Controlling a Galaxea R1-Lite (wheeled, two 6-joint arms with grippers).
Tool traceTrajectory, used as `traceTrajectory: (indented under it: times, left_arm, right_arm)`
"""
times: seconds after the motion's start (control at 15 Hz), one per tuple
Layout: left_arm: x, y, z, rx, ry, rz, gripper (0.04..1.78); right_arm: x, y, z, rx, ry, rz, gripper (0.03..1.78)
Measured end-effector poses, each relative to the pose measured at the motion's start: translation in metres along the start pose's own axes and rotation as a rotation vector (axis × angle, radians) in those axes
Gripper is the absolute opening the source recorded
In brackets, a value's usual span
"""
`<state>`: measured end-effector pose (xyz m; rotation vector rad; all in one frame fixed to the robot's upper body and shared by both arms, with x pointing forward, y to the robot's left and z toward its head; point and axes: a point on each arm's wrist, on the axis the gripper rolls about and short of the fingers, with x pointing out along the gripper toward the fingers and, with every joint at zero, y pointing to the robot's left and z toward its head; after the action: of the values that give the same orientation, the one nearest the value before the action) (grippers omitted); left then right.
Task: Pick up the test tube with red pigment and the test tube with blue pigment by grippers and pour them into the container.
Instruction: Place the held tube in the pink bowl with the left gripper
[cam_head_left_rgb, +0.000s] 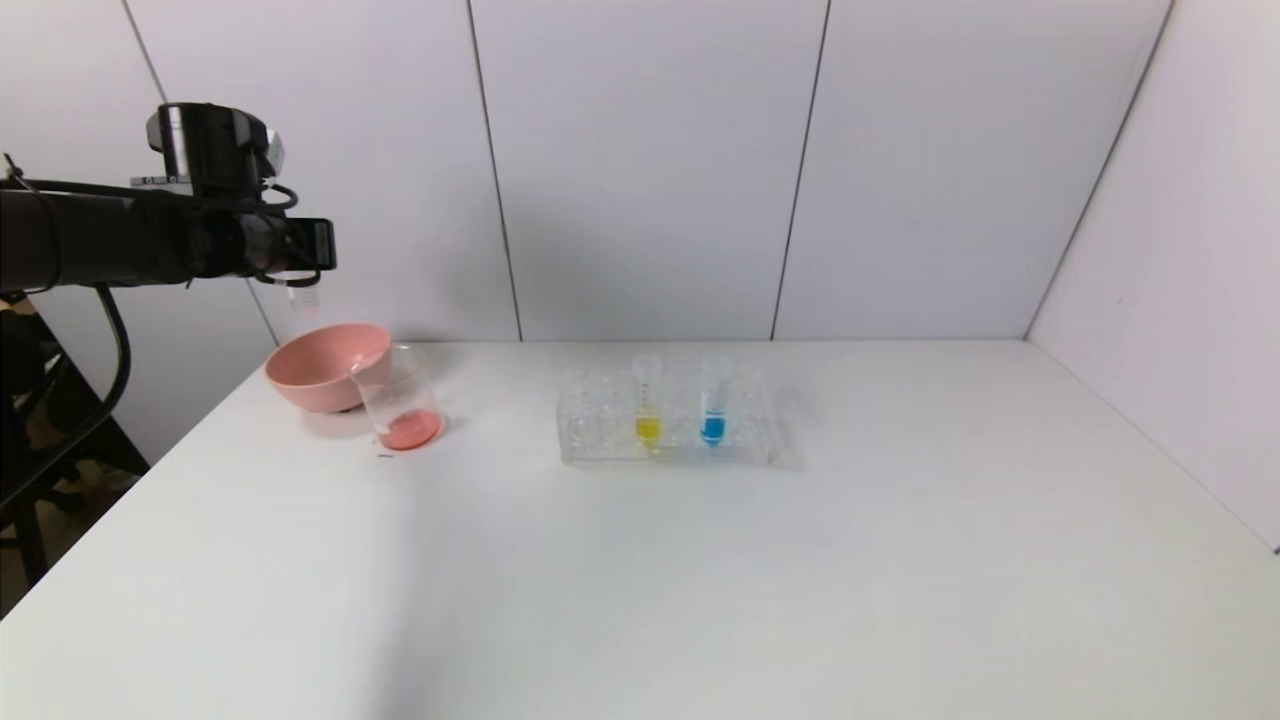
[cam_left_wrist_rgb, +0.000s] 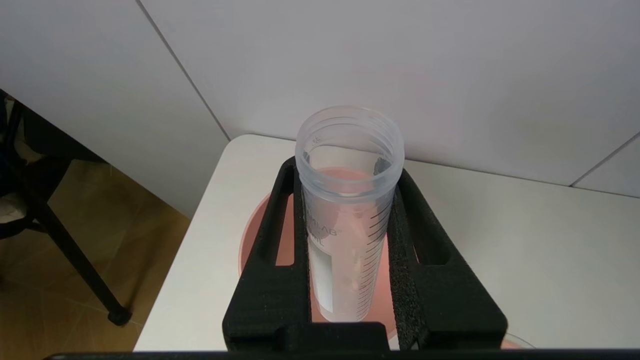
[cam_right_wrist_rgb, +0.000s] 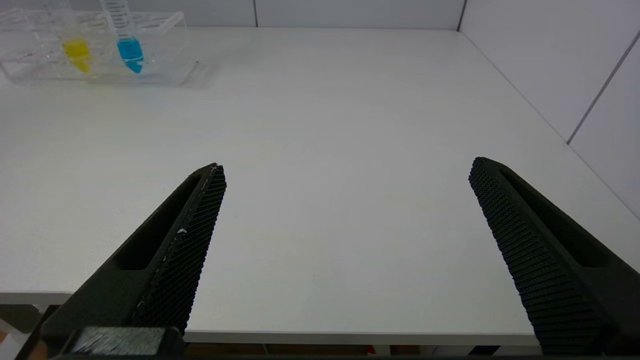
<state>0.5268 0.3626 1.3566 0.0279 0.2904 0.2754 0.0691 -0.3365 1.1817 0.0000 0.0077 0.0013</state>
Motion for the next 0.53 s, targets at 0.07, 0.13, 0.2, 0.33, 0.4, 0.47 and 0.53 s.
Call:
traceTrajectory:
  times: [0.07,0.13,0.2,0.33,0.4,0.47,0.53]
  left_arm:
    - [0.009,-0.001,-0.007,0.000,0.008,0.002,0.46]
    - [0.017,-0.001,-0.014,0.001,0.012,0.004,0.46]
    - [0.027,-0.002,-0.019,-0.001,0.007,0.004,0.46]
    - [0.047,-0.003,-0.030,-0.004,-0.034,-0.012,0.46]
    - [0.056,-0.003,-0.035,-0.003,-0.049,-0.014,0.46]
    - [0.064,-0.003,-0.041,0.001,-0.042,-0.011,0.46]
    - [0.070,-0.002,-0.047,0.003,-0.031,-0.008,0.46]
  right_arm:
    - [0.000,0.000,0.000,0.000,0.000,0.000,1.77]
    - [0.000,0.000,0.000,0.000,0.000,0.000,1.78]
    - [0.000,0.000,0.000,0.000,0.000,0.000,1.77]
    - [0.000,0.000,0.000,0.000,0.000,0.000,1.77]
    - [0.000,0.000,0.000,0.000,0.000,0.000,1.77]
    - [0.000,0.000,0.000,0.000,0.000,0.000,1.77]
    - [0.000,0.000,0.000,0.000,0.000,0.000,1.77]
